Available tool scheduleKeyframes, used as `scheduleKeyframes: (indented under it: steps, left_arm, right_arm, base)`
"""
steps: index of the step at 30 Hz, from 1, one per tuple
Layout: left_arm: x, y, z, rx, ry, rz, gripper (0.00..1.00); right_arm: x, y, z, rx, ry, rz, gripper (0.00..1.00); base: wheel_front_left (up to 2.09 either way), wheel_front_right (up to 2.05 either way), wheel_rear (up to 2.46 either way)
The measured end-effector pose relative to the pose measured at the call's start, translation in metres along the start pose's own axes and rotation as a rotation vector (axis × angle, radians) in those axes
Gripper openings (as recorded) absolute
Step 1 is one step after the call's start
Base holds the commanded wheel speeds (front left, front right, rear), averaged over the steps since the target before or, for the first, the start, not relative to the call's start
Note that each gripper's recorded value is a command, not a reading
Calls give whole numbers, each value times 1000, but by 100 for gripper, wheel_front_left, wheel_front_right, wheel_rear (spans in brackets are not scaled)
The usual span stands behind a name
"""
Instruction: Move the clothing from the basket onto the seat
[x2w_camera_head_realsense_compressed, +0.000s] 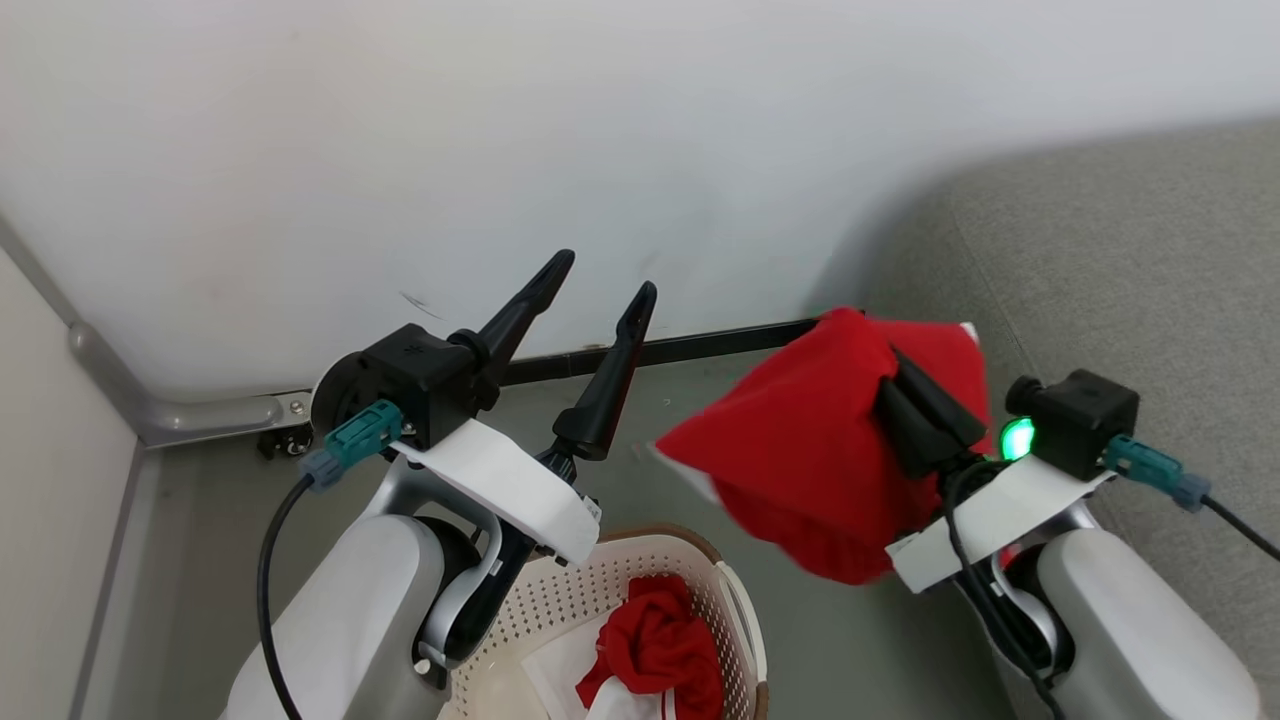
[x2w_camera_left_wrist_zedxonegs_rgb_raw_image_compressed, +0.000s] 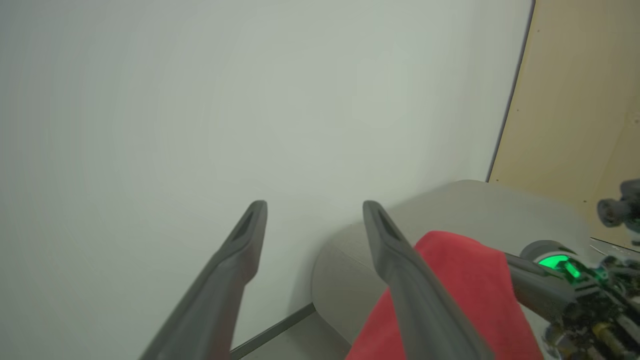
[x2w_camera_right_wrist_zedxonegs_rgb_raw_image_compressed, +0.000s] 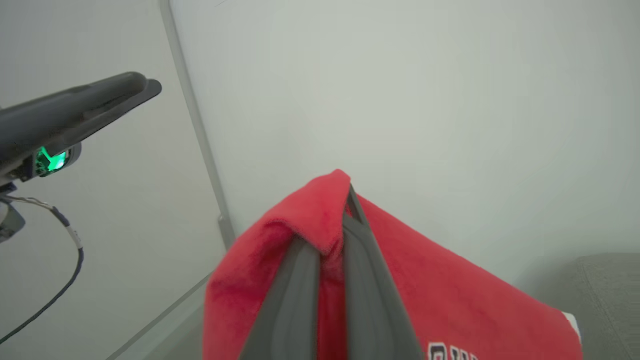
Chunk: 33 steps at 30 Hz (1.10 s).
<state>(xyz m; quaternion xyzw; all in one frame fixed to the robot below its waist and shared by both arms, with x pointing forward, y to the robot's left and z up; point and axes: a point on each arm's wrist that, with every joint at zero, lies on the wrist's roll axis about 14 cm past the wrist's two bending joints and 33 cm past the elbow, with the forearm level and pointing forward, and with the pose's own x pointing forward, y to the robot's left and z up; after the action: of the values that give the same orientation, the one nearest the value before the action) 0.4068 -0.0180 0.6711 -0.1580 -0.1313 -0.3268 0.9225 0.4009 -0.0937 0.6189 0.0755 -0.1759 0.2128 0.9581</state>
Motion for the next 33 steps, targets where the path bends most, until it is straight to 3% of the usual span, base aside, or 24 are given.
scheduleKeyframes:
  steps: [33]
  left_arm:
    - [33, -67, -68, -139, 151, -238, 100]
  right_arm:
    - [-74, -104, 46, -174, -63, -360, 0]
  base:
    - [0, 0, 0]
